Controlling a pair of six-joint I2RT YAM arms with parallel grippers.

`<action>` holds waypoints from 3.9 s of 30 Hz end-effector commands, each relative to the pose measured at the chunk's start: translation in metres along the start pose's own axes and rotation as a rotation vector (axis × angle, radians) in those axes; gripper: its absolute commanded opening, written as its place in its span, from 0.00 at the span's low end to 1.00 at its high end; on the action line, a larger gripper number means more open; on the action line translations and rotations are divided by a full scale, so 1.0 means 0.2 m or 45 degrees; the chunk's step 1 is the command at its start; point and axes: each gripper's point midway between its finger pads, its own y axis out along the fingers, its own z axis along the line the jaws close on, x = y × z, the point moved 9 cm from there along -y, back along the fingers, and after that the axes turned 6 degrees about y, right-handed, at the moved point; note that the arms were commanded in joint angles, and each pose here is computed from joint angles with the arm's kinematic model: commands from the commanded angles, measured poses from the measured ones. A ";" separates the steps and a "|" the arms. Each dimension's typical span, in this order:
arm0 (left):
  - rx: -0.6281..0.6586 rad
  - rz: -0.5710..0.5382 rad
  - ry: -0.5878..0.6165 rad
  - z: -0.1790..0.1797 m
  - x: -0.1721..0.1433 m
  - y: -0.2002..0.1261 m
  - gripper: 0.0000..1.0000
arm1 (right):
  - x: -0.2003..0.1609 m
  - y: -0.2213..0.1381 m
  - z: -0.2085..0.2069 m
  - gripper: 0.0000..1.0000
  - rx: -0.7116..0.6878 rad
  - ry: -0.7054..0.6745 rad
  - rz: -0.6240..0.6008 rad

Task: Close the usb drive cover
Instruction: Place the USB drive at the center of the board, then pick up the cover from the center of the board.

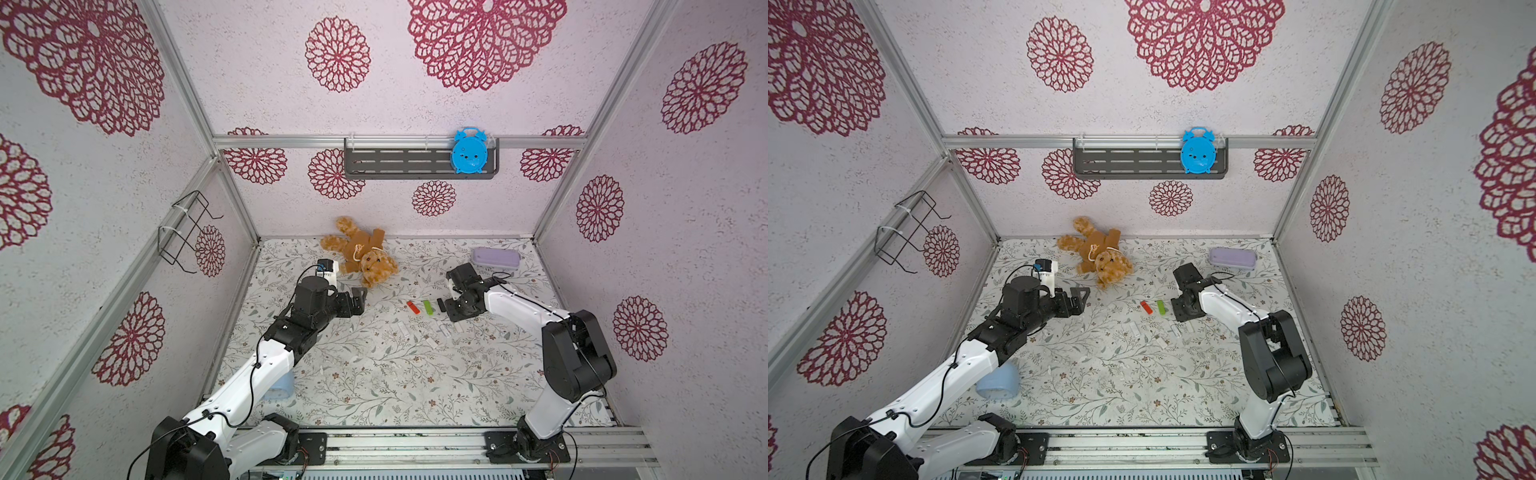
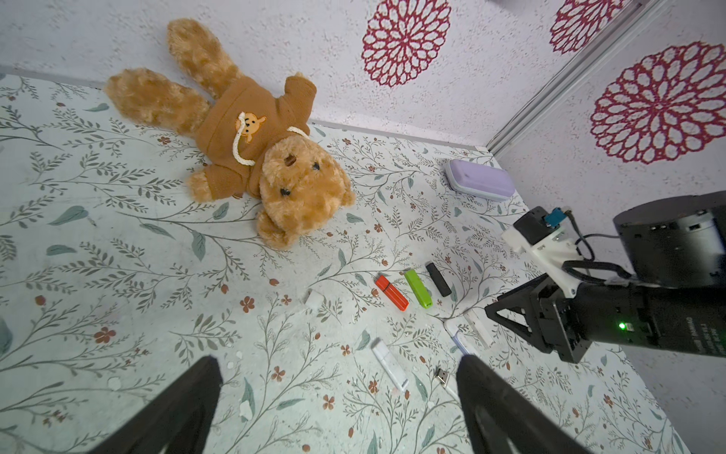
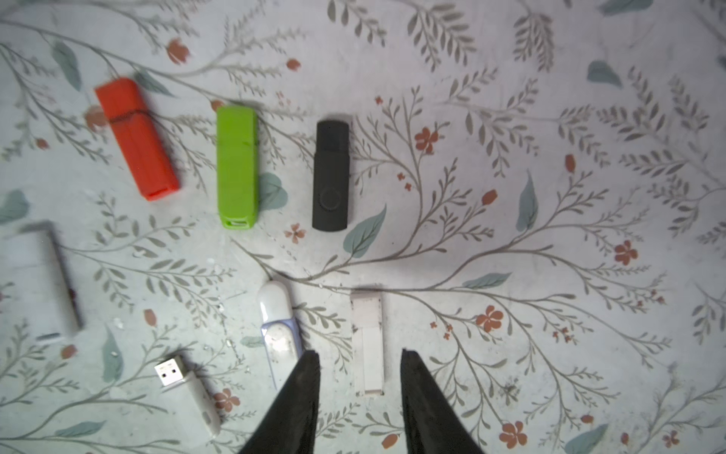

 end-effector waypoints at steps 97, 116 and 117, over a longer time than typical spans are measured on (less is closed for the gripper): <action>0.349 -0.084 -0.435 0.37 -0.22 -0.18 0.97 | -0.26 0.14 1.01 0.37 0.374 -1.088 0.139; 0.248 0.055 -0.461 0.35 -0.27 -0.08 0.97 | -0.23 0.07 1.01 0.26 0.433 -1.021 -0.084; 0.226 0.079 -0.467 0.35 -0.28 -0.07 0.97 | -0.22 0.05 1.00 0.26 0.442 -1.014 -0.125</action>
